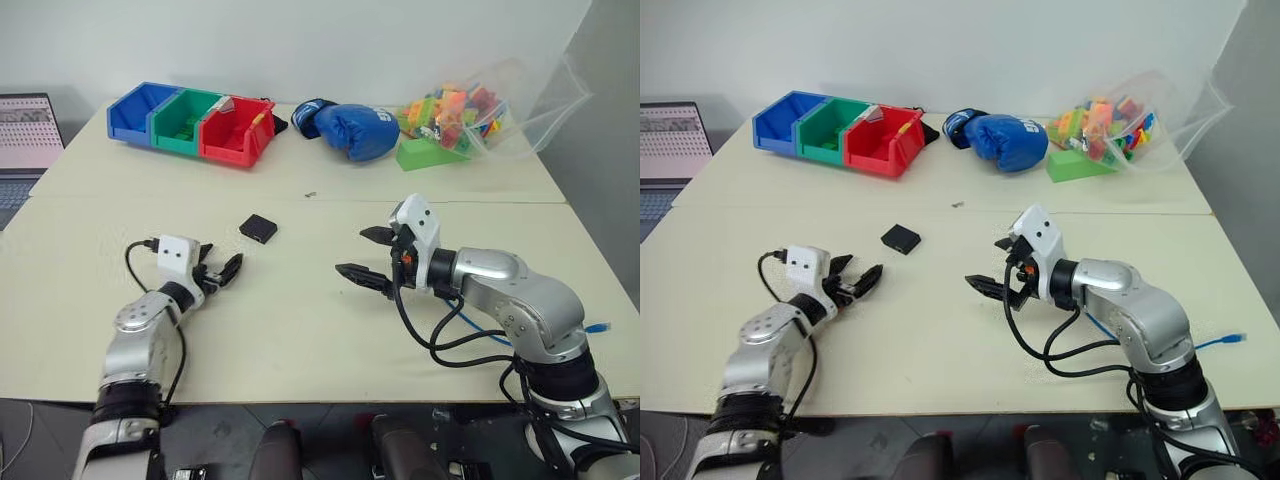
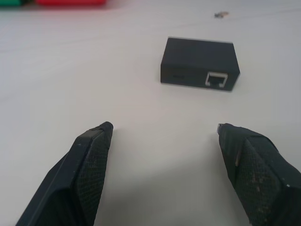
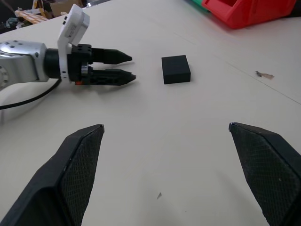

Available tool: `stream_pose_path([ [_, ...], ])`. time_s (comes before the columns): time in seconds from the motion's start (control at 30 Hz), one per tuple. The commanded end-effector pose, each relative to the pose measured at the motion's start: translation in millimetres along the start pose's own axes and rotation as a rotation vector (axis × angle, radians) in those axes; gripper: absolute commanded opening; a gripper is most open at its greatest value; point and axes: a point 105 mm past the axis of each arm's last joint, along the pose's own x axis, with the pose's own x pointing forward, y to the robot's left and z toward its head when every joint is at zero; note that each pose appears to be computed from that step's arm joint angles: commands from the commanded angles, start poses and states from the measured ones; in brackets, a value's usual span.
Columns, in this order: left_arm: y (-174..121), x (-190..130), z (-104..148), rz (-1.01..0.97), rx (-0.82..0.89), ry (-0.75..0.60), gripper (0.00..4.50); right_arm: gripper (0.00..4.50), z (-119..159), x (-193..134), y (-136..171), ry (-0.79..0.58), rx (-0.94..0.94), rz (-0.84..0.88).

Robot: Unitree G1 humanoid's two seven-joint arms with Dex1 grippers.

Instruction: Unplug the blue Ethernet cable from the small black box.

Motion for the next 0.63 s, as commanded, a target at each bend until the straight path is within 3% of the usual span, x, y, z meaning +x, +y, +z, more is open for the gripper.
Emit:
stream_pose_path([
  [0.03,-12.4,-21.0,29.5,-0.136,0.100,-0.006,3.80,4.49,6.3,-16.4,-7.8,-0.024,-0.030,-0.050],
  [0.3,-8.3,-47.2,68.2,-0.252,0.305,0.055,3.80,4.49,-9.7,-48.7,-37.7,0.053,-0.039,-0.175],
  [0.63,-14.9,-48.4,89.0,-0.346,0.279,0.030,3.80,4.49,-12.7,-63.6,-53.8,0.080,-0.061,-0.243],
])
